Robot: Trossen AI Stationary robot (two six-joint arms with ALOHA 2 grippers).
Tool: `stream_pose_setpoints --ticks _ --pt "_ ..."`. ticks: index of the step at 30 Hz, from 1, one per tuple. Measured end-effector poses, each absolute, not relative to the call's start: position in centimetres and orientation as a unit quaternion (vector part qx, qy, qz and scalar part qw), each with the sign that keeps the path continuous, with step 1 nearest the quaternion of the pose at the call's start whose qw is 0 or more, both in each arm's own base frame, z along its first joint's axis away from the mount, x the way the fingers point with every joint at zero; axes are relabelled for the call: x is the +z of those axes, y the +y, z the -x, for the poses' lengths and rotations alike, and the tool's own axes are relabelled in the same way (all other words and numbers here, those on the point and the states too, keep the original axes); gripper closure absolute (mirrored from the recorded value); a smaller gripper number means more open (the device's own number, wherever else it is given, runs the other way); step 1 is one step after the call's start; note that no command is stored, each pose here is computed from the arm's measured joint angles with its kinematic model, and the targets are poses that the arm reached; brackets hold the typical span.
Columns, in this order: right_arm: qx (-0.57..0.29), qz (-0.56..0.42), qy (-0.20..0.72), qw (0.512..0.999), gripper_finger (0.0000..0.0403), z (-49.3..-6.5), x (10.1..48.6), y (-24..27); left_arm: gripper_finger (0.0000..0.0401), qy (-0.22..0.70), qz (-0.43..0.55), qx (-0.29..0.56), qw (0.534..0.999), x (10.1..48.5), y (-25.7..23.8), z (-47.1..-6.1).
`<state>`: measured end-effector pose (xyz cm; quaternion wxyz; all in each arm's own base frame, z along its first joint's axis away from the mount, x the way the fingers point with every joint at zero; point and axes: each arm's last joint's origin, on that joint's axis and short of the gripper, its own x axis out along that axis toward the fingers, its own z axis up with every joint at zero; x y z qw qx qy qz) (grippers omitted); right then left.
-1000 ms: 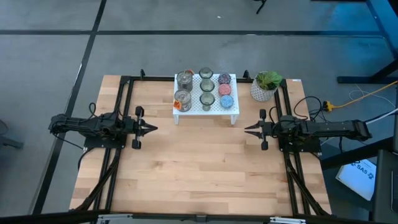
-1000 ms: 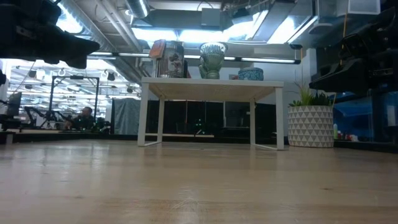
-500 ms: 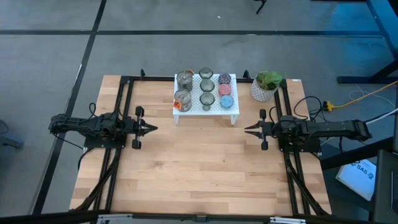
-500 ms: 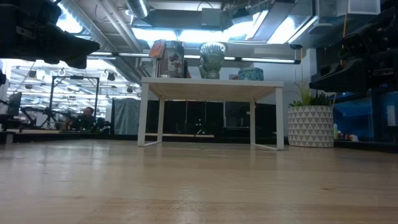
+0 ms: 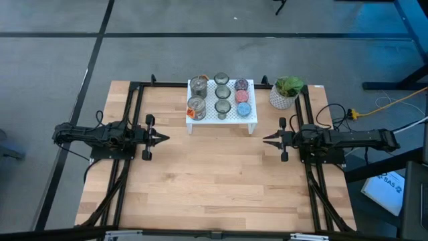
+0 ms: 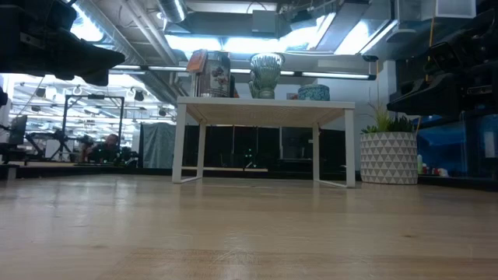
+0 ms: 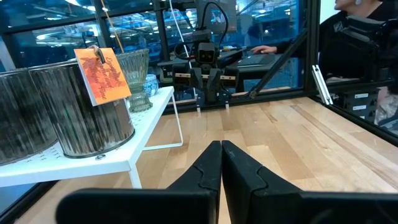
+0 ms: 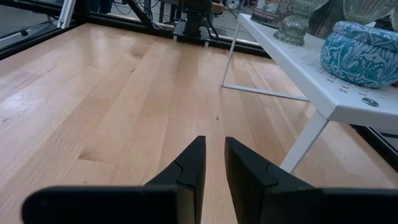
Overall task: Pick & Place candle stick holders
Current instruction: Return to Home Position
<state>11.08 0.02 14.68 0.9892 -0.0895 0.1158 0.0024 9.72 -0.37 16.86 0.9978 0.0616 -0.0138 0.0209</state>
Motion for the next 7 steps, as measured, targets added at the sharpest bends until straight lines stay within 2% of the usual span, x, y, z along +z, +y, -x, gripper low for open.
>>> stream_pose_setpoints --ticks 7 --pt "0.003 0.089 0.116 0.989 0.0339 -11.08 14.68 0.02 0.0395 -0.014 -0.062 0.021 0.998 16.86 -0.36 -9.72"
